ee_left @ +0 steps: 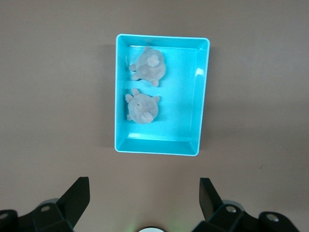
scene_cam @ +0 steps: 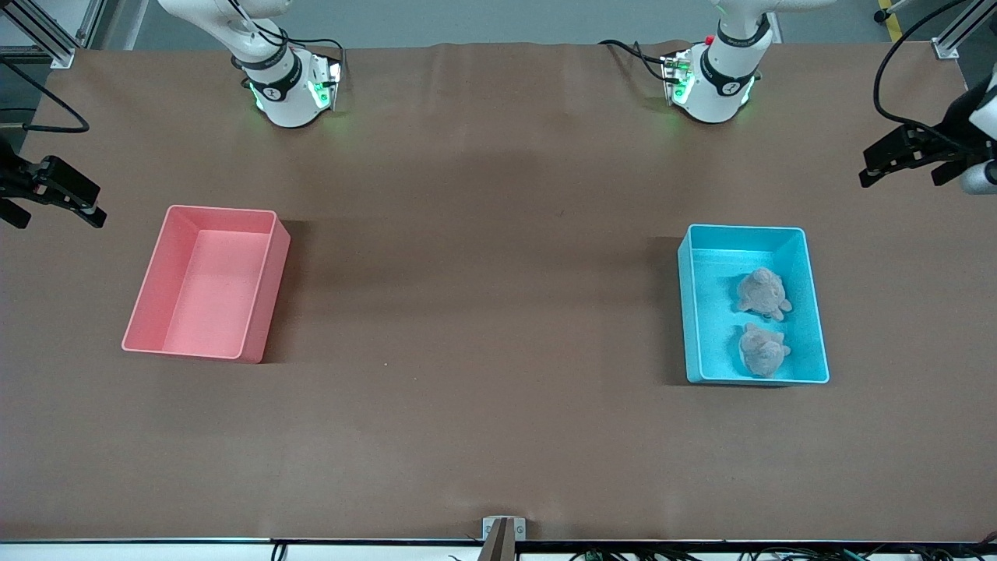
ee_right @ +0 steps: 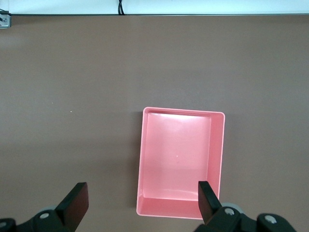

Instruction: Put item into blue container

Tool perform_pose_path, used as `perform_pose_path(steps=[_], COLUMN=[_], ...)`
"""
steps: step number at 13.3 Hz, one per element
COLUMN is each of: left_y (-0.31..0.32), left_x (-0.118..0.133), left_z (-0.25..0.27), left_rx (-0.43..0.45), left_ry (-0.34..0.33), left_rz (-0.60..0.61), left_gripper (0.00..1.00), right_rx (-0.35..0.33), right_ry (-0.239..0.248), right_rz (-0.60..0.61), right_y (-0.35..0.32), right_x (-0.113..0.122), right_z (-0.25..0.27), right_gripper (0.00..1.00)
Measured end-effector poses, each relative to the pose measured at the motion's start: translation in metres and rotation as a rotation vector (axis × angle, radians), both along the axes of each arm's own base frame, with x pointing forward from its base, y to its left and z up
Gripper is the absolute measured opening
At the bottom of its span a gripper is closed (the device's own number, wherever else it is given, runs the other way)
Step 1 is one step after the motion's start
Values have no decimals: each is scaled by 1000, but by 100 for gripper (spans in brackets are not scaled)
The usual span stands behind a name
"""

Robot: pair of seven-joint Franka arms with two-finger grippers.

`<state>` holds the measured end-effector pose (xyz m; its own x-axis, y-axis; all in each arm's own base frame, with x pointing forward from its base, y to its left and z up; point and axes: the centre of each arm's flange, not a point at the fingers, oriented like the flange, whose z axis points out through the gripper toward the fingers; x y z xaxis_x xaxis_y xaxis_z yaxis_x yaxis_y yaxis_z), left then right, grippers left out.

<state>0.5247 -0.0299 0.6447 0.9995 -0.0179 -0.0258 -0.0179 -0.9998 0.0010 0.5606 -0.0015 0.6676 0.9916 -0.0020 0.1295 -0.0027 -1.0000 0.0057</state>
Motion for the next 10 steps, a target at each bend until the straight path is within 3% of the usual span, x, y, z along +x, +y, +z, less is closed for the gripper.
perform_pose_path(steps=[10], left_y=[-6], left_x=[4], left_z=[-4], left_rx=[2], left_ry=[8], left_rz=[10], left_gripper=[100], right_rx=[0], right_ry=[0], right_rz=[0], right_y=[0], right_x=[0], right_z=[0], right_gripper=[100])
